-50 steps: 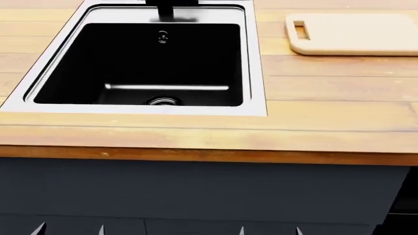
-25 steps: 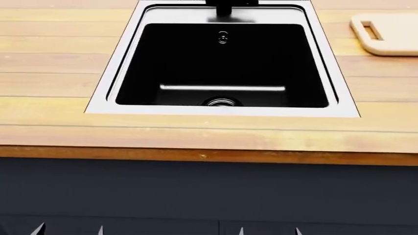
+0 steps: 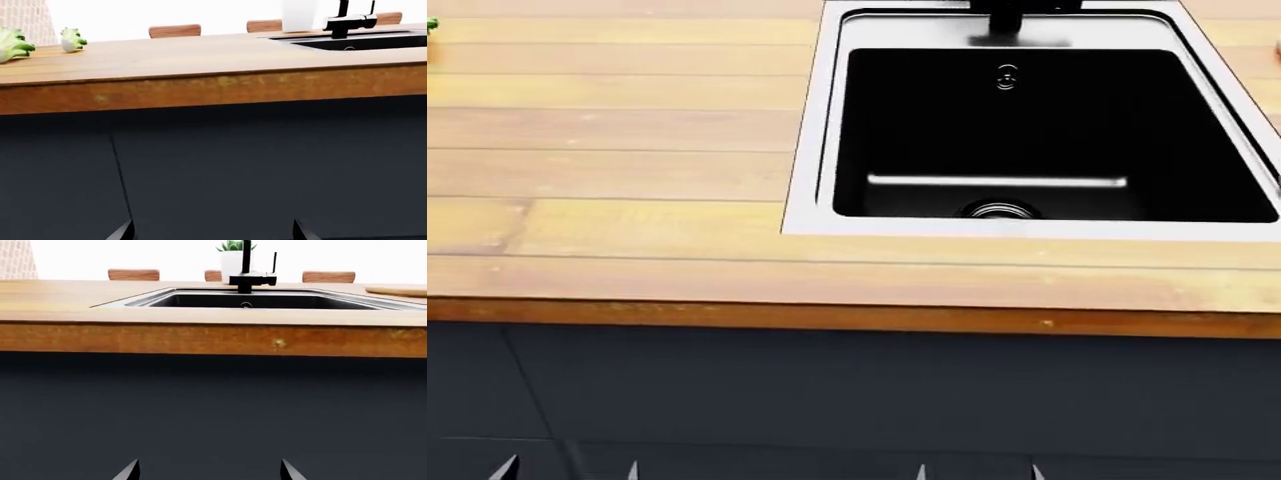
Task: Place the celery and the celery on separate cutting boards.
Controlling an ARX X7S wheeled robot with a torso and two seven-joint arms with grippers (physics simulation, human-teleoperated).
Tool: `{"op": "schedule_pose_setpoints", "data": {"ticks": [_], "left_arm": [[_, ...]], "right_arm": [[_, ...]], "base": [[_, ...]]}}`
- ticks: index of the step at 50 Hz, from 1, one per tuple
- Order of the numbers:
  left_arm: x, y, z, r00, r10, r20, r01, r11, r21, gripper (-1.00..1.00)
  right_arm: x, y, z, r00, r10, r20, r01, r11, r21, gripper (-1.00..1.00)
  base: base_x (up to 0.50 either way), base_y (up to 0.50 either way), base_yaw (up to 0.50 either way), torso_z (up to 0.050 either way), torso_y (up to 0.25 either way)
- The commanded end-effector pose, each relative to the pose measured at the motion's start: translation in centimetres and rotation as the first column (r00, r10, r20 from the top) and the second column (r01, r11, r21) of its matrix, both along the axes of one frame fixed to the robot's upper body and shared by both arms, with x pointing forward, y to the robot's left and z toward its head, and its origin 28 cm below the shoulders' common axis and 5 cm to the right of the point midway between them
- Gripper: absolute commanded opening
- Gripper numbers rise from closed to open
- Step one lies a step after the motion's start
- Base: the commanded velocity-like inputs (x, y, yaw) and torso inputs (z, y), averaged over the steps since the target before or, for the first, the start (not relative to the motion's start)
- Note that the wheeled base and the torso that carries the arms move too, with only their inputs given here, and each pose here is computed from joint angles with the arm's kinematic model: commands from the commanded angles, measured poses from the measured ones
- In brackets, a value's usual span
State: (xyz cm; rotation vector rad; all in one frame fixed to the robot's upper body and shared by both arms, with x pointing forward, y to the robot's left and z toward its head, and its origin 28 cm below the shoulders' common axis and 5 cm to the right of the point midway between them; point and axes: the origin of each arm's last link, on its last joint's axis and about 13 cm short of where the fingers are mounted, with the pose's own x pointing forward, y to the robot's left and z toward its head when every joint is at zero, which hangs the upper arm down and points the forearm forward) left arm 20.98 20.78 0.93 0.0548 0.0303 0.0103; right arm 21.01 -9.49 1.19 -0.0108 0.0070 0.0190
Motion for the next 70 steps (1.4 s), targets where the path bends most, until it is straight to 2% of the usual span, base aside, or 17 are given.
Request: {"op": "schedule_pose_setpoints", "data": {"ticks": [1, 35, 39, 42, 43, 44, 45, 46, 47, 52, 62, 70], "left_arm": [[0.04, -0.02, 0.12, 1.000, 0.002, 0.015, -0.002, 1.000, -0.015, 1.00], [0.13, -0.17, 0.14, 1.000, 0.002, 0.028, -0.002, 1.000, 0.003, 1.00], [0.14, -0.08, -0.12, 0.999, 0.014, 0.031, -0.014, 1.000, 0.010, 1.00], [0.00, -0.03, -0.03, 0.999, -0.008, 0.038, 0.008, 1.000, -0.017, 1.00], [-0.15, -0.10, 0.28, 0.998, -0.040, 0.058, 0.044, 0.996, -0.079, 1.00], [-0.37, -0.01, 0.43, 0.993, -0.063, 0.096, 0.072, 0.992, -0.102, 1.00], [-0.35, 0.13, 0.55, 0.995, -0.043, 0.085, 0.046, 0.998, -0.036, 1.00], [-0.22, 0.03, 0.59, 0.996, -0.042, 0.079, 0.049, 0.994, -0.094, 1.00], [-0.24, 0.12, 0.50, 0.996, -0.042, 0.075, 0.047, 0.997, -0.063, 1.00], [-0.21, 0.18, 0.25, 0.997, -0.031, 0.070, 0.034, 0.998, -0.046, 1.00], [0.11, -0.31, 0.51, 0.997, -0.040, 0.070, 0.045, 0.997, -0.068, 1.00], [-0.39, 0.20, 0.28, 0.997, -0.038, 0.068, 0.042, 0.997, -0.064, 1.00]], "right_arm": [[-0.01, 0.00, 0.01, 1.000, 0.000, 0.000, 0.000, 1.000, -0.002, 1.00], [-0.01, -0.01, -0.02, 1.000, -0.002, 0.000, 0.002, 1.000, 0.007, 1.00], [0.00, 0.02, -0.02, 1.000, 0.002, 0.001, -0.002, 1.000, 0.002, 1.00], [0.01, 0.04, 0.01, 1.000, 0.002, 0.002, -0.002, 1.000, 0.004, 1.00], [-0.01, 0.05, 0.02, 1.000, 0.002, 0.004, -0.002, 1.000, 0.002, 1.00], [-0.01, 0.05, 0.03, 1.000, 0.003, 0.005, -0.003, 1.000, 0.001, 1.00], [-0.02, 0.04, 0.04, 1.000, 0.003, 0.006, -0.003, 1.000, 0.001, 1.00], [-0.04, 0.05, 0.04, 1.000, 0.003, 0.006, -0.003, 1.000, 0.000, 1.00], [-0.04, 0.04, 0.04, 1.000, 0.003, 0.006, -0.003, 1.000, -0.002, 1.00], [-0.05, 0.06, 0.04, 1.000, 0.005, 0.007, -0.005, 1.000, -0.005, 1.00], [-0.05, 0.01, 0.03, 1.000, 0.004, 0.007, -0.004, 1.000, -0.006, 1.00], [-0.07, 0.08, 0.03, 1.000, 0.007, 0.008, -0.007, 1.000, -0.006, 1.00]], "base": [[0.00, 0.50, 0.00, 0.000, 0.000], [0.00, 0.50, 0.00, 0.000, 0.000], [0.00, 0.05, 0.00, 0.000, 0.000], [0.00, 0.00, 0.00, 0.000, 0.000], [0.00, 0.00, 0.00, 0.027, 0.000], [0.00, 0.00, 0.00, 0.050, 0.000], [0.00, 0.00, 0.00, 0.050, 0.000], [0.00, 0.00, 0.00, 0.050, 0.000], [0.00, 0.00, 0.00, 0.050, 0.000], [0.00, 0.00, 0.00, 0.050, 0.000], [0.00, 0.00, 0.00, 0.050, 0.000], [0.00, 0.00, 0.00, 0.050, 0.000]]}}
